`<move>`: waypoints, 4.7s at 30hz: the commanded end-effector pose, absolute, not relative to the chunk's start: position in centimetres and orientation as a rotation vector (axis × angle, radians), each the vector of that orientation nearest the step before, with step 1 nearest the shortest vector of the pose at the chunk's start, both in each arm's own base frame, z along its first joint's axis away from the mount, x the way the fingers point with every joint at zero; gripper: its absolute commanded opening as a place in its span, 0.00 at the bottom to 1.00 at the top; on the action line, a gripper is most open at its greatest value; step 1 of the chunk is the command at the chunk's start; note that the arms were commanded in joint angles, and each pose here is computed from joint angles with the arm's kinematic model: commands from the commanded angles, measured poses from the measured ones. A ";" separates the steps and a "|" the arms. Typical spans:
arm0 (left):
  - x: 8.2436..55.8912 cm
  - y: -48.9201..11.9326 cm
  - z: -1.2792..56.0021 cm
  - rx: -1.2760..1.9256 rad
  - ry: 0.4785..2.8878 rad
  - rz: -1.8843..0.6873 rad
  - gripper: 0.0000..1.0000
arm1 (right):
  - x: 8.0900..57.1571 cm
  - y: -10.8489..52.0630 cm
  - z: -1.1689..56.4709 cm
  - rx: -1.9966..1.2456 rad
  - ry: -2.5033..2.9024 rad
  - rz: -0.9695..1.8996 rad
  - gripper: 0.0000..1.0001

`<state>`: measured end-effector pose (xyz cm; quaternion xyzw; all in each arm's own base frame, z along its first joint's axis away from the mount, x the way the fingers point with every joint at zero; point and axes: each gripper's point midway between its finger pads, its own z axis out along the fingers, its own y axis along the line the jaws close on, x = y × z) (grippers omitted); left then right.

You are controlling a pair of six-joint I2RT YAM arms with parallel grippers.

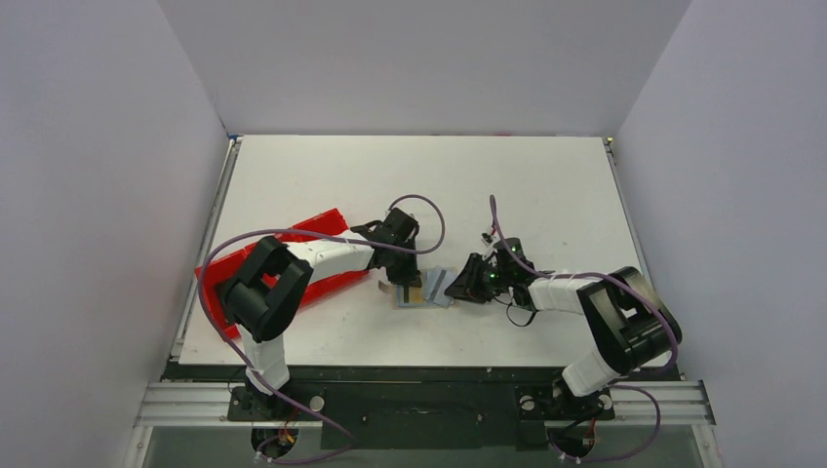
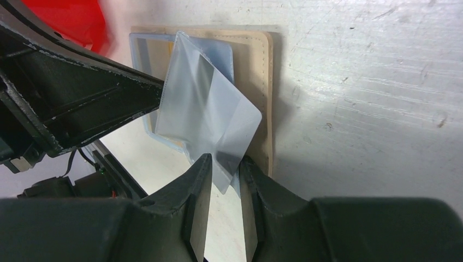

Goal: Take the credit cards out of the card holder
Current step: Remove the credit card from the card holder, then place the credit card in the storage box.

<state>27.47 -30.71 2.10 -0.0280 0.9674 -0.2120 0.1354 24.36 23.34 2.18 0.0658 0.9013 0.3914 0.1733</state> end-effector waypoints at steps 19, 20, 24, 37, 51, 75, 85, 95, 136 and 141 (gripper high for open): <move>26.3 -25.5 -2.4 -0.114 2.907 -0.300 0.00 | 25.6 20.6 1.8 0.305 2.513 0.993 0.01; 26.3 -25.4 -2.4 -0.115 2.907 -0.300 0.00 | 25.6 20.4 1.7 0.301 2.512 0.985 0.01; 26.4 -25.3 -2.3 -0.119 2.907 -0.299 0.00 | 25.5 19.8 1.7 0.301 2.518 0.961 0.02; 26.5 -25.0 -2.3 -0.127 2.904 -0.299 0.00 | 24.9 18.7 2.5 0.314 2.509 0.922 0.24; 26.8 -25.4 -2.0 -0.121 2.892 -0.316 0.00 | 26.3 18.7 2.7 0.392 2.445 0.903 0.28; 26.7 -25.3 -1.6 -0.106 2.889 -0.313 0.00 | 27.6 15.7 2.5 0.496 2.398 0.792 0.00; 27.1 -26.8 0.7 -0.049 2.846 -0.362 0.00 | 27.8 15.4 4.7 0.452 2.374 0.768 0.00; 26.8 -29.4 3.1 0.061 2.804 -0.457 0.00 | 28.1 15.5 6.8 0.423 2.343 0.767 0.00; 25.8 -39.4 4.9 0.239 2.725 -0.943 0.00 | 27.4 14.5 8.7 0.404 2.321 0.697 0.00; 26.2 -39.5 3.5 0.211 2.751 -0.897 0.00 | 27.1 13.8 9.7 0.399 2.312 0.646 0.00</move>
